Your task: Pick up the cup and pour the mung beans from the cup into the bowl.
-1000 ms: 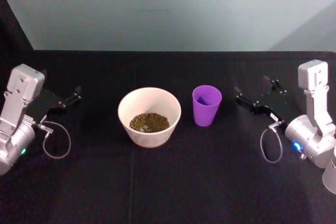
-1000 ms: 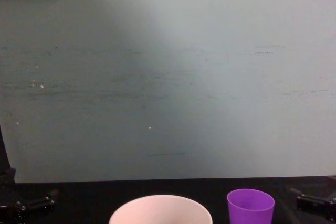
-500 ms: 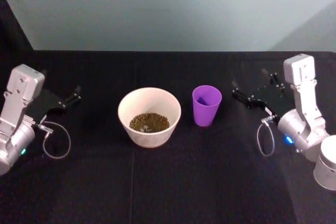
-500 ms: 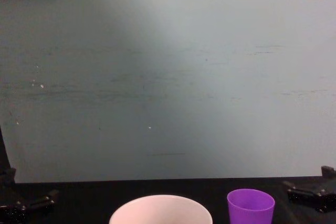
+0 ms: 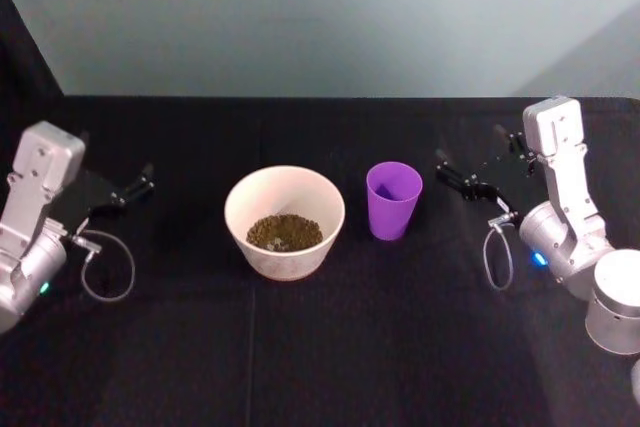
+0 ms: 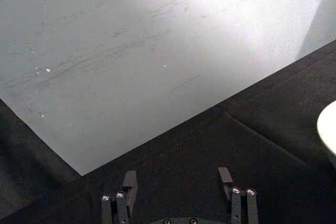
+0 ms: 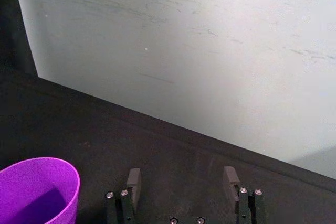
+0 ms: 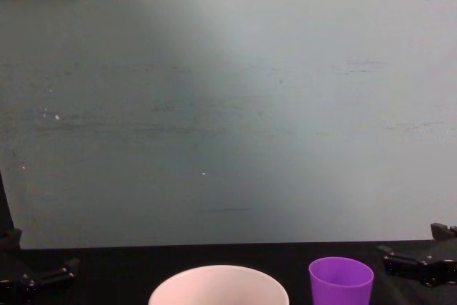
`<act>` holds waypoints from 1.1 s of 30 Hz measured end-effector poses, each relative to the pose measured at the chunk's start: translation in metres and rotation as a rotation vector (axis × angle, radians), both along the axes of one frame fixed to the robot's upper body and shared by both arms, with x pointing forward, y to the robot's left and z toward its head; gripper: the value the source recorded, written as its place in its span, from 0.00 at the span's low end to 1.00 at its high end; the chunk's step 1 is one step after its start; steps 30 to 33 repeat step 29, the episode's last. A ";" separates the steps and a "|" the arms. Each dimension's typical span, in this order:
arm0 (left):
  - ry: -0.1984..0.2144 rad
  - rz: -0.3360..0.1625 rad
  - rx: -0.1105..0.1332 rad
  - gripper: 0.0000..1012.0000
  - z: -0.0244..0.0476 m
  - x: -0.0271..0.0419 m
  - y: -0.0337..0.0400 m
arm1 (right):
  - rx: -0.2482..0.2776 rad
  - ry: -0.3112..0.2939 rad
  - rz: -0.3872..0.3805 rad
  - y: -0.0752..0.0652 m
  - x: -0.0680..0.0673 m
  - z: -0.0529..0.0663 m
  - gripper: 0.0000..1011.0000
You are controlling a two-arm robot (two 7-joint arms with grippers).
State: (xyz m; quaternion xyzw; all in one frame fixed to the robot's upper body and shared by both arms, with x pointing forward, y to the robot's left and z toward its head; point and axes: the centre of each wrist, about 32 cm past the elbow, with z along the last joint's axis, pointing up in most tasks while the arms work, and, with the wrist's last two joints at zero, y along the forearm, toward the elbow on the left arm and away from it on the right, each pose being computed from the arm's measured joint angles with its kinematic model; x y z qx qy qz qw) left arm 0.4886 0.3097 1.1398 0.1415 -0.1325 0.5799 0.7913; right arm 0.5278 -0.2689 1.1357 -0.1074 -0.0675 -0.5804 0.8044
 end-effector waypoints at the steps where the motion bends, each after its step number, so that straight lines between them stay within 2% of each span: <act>1: 0.000 0.000 0.000 0.99 0.0000 0.0000 0.0000 | 0.001 0.000 0.001 0.000 0.000 0.000 0.99; 33: 0.000 0.000 0.000 0.99 0.0000 0.0000 0.0000 | 0.011 -0.003 0.006 -0.002 -0.001 -0.001 0.99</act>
